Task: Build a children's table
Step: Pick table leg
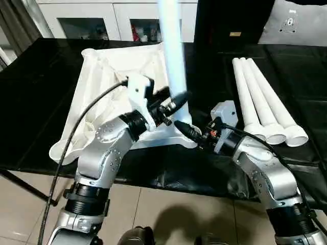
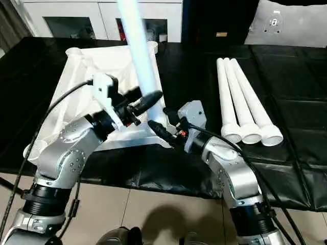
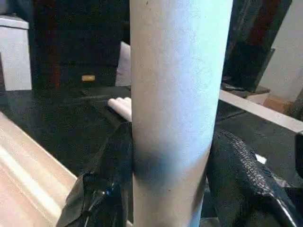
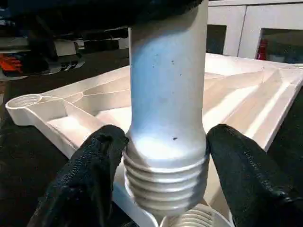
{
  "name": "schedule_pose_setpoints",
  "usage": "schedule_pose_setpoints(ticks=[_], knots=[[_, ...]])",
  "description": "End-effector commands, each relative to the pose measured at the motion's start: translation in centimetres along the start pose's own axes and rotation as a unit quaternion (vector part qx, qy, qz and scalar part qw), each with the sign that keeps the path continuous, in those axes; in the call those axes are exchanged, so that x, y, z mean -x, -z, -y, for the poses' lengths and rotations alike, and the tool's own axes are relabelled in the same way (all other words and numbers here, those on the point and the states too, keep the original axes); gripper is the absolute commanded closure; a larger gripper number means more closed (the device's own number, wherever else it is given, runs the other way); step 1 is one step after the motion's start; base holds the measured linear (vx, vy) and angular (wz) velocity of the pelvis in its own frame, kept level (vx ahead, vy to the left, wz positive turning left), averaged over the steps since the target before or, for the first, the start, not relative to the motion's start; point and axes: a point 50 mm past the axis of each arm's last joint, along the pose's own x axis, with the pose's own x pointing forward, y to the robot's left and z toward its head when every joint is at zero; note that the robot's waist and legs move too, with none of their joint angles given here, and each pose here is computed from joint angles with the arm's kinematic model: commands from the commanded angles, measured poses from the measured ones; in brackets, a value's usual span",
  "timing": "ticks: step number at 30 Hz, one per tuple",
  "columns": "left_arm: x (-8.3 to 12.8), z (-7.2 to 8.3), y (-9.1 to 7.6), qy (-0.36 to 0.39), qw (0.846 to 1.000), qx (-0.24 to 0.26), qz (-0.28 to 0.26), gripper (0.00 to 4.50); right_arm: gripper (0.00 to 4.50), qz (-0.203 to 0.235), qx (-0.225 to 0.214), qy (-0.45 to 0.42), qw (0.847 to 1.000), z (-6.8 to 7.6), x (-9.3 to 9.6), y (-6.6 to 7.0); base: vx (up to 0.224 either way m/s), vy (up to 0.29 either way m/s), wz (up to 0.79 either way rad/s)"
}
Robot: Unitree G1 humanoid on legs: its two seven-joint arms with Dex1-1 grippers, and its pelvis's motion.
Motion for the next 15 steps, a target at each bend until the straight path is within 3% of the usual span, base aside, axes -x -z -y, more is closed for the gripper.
schedule_pose_setpoints(ticks=[1,4,10,11,15], knots=[[-0.1,-0.5,-0.7,-0.009,1.000,-0.004,0.006,2.55,0.97,0.011,-0.002,-0.002,1.000,0.3,0.2,-0.6,0.000,0.000,0.00],[0.0,-1.0,-1.1,0.001,1.000,0.010,0.003,2.55,0.70,0.028,-0.033,-0.004,0.999,1.1,1.3,-1.7,0.000,0.000,0.00],[0.3,-1.4,-2.1,0.069,0.994,0.083,0.000,2.55,0.15,0.042,-0.095,-0.015,0.995,2.7,3.4,-3.8,0.000,0.000,0.00],[0.5,-1.1,-2.8,0.120,0.985,0.121,0.002,2.55,0.07,0.035,-0.127,-0.041,0.990,2.8,4.1,-4.4,0.000,0.000,0.00],[0.7,-0.7,-3.4,0.183,0.973,0.140,-0.003,2.55,0.07,0.057,-0.166,-0.079,0.981,2.9,4.9,-5.4,0.000,0.000,0.00]])
